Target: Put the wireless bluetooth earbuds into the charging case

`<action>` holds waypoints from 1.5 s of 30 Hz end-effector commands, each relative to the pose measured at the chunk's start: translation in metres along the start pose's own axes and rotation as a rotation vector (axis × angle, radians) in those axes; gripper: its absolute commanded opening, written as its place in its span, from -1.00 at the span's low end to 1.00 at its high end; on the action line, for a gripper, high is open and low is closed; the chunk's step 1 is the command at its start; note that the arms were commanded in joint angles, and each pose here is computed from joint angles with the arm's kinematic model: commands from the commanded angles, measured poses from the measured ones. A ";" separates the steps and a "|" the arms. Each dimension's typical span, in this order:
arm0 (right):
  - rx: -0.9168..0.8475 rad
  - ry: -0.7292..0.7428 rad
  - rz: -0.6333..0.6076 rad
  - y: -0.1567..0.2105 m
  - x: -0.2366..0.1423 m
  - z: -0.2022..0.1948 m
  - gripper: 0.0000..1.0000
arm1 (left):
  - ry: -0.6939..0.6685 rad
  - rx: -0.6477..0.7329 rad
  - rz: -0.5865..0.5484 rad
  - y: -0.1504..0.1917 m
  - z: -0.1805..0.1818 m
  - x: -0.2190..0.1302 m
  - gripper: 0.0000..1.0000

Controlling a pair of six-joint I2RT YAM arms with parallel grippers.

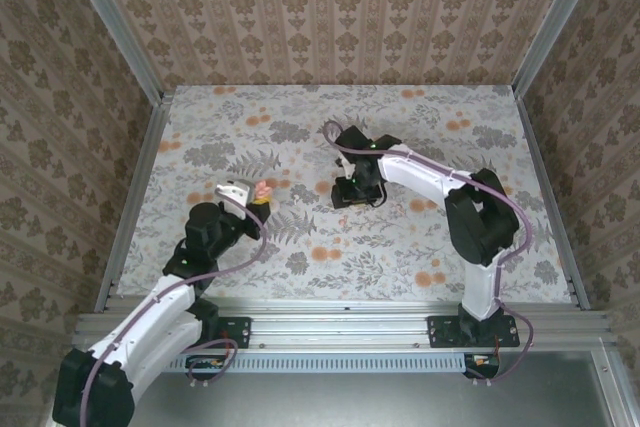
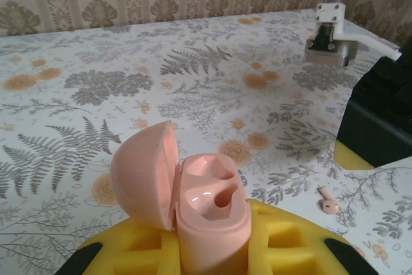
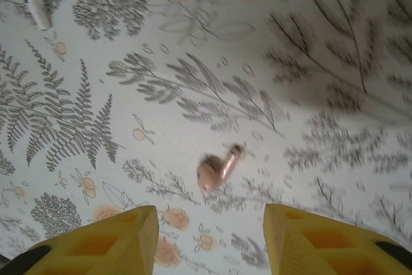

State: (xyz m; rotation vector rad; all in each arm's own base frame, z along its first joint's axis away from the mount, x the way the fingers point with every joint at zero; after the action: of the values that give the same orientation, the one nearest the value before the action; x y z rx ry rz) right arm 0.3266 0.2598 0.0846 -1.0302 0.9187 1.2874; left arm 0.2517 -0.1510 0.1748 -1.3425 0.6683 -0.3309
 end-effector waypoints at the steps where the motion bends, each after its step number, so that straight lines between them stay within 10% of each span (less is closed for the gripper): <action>1: -0.067 -0.057 0.060 -0.005 0.005 0.012 -0.06 | 0.006 -0.015 -0.024 -0.003 0.001 -0.004 -0.68; 19: 0.009 -0.069 0.219 0.007 0.057 0.013 -0.07 | -0.021 -0.012 -0.046 -0.006 0.011 -0.007 -0.67; 45: -0.089 0.128 0.145 0.014 -0.007 0.003 -0.14 | -0.031 -0.006 -0.039 -0.007 0.015 -0.006 -0.67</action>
State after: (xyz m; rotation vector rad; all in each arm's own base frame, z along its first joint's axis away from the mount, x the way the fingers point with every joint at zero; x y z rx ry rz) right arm 0.3169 0.2708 0.0689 -1.0453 1.0261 1.4349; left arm 0.2558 -0.1378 0.1772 -1.3632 0.6380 -0.3183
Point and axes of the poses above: each hand's point on the last joint's axis, 136 mm out from that joint toward the fingers, its own x axis out along the fingers, its own z axis along the line the jaws close on, y = z × x, the point moved 1 cm from there along -x, back along the fingers, and after that the axes turned 13 degrees about x, right-handed, at the moved point
